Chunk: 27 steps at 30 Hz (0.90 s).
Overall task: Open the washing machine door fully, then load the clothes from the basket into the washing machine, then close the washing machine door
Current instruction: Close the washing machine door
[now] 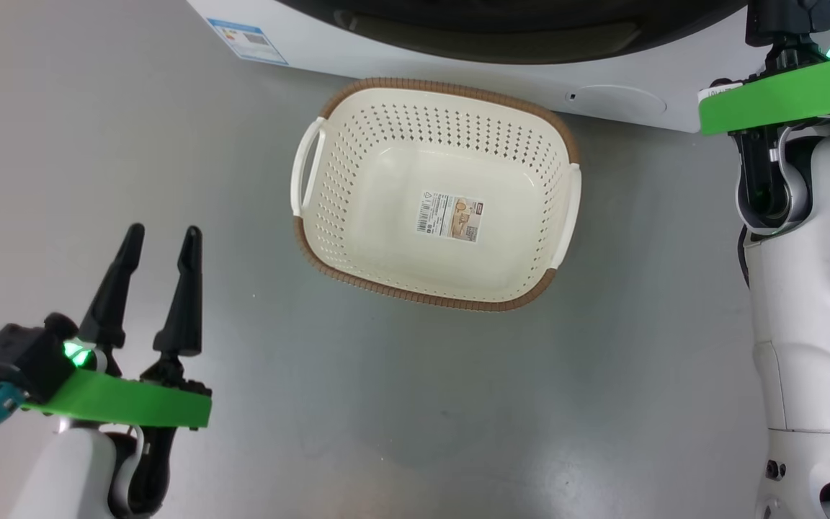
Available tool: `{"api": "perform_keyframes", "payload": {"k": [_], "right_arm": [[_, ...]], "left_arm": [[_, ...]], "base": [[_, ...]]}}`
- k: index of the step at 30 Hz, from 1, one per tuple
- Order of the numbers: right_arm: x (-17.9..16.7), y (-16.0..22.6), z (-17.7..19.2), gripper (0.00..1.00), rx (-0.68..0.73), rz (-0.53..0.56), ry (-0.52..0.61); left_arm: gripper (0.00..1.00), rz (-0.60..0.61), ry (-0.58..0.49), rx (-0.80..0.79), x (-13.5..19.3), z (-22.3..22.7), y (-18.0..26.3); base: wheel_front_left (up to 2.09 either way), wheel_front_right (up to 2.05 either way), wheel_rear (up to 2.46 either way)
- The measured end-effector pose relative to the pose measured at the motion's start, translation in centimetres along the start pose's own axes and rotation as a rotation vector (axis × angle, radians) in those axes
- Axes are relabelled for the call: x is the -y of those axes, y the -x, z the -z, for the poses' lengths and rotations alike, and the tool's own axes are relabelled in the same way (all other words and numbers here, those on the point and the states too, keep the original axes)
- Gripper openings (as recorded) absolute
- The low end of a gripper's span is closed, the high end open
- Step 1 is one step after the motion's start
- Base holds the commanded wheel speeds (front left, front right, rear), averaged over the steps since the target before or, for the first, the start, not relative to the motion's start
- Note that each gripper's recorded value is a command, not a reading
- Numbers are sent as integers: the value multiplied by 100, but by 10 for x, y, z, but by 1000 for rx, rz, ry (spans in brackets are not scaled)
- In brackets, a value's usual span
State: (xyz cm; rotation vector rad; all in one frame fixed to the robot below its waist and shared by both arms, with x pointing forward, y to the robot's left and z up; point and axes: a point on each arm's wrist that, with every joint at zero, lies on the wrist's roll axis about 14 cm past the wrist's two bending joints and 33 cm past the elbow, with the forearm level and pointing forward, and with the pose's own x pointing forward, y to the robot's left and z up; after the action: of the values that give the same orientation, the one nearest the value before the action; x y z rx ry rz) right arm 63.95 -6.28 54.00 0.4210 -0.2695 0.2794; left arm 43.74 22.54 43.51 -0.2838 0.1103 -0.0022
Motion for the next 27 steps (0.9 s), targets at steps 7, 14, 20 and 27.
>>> {"api": "perform_keyframes", "payload": {"k": [7, 14, 20, 27], "right_arm": [[0, 0, 3, 0, -1, 7, -4], [-22, 3, 2, 0, -22, -66, 30], [-37, 36, 26, 50, -134, -124, 65], [-36, 73, 31, 100, -203, -114, 66]], "left_arm": [[100, 6, -3, 5, 1, -2, -3], [100, 17, 0, 13, 5, -5, -3], [100, 20, 3, 29, 7, -12, 0], [100, 30, 5, 48, 11, -20, 4]], "base": [[0, 0, 0], [0, 0, 0], [0, 0, 0], [0, 0, 0]]}}
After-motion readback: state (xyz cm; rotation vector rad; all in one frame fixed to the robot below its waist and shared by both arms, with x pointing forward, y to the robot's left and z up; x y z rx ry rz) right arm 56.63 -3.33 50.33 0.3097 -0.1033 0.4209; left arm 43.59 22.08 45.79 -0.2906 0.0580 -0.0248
